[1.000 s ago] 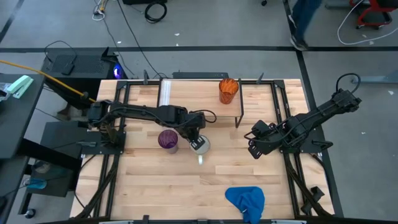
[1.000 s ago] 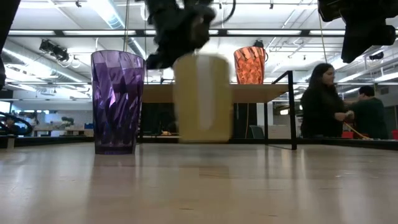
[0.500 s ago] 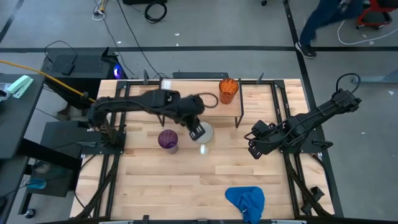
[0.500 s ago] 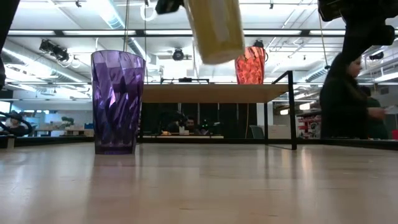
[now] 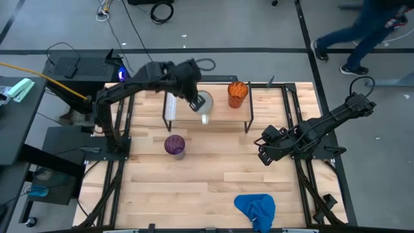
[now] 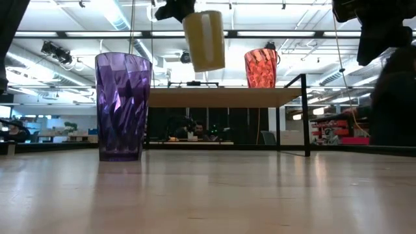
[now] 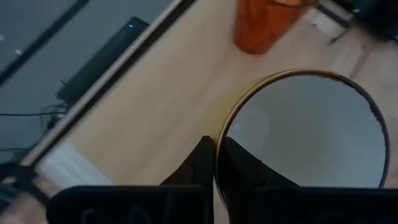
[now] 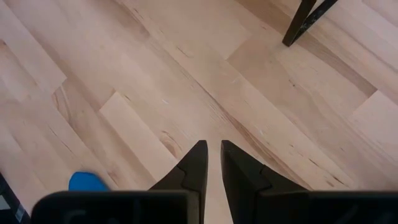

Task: Stack small to large cups/mugs on shelf
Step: Put the yellow mug on the shelf

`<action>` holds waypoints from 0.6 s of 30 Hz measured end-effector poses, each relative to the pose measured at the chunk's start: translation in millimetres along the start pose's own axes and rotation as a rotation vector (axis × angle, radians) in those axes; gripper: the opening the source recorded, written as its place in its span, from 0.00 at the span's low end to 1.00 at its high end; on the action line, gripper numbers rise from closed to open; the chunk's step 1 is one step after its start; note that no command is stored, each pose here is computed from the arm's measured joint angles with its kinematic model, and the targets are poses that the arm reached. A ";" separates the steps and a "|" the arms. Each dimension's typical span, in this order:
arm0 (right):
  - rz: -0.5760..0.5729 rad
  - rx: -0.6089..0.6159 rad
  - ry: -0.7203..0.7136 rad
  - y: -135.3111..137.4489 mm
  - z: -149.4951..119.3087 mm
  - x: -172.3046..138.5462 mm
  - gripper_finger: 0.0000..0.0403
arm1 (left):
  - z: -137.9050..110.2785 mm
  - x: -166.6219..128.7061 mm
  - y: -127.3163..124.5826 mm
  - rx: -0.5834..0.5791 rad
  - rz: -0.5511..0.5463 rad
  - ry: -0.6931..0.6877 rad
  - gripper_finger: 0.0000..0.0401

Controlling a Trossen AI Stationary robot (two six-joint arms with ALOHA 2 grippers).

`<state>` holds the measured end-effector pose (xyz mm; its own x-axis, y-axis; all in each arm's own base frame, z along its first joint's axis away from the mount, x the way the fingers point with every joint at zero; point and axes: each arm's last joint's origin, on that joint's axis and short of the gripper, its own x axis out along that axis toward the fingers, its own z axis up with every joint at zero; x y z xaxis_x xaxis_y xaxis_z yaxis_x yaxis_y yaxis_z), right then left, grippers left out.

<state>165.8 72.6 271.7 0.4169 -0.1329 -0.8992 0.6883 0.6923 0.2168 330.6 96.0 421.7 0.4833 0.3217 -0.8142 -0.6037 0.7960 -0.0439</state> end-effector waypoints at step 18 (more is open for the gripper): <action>0.002 0.024 -0.001 0.2 0.2 0.1 0.13 | 32.8 23.1 55.6 0.003 -0.060 -0.064 0.04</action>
<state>166.1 72.6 271.7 0.4186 -0.1321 -0.8985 0.7015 0.6754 0.2275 329.0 164.5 419.4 0.5578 0.3056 -0.7717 -0.5707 0.8163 -0.0893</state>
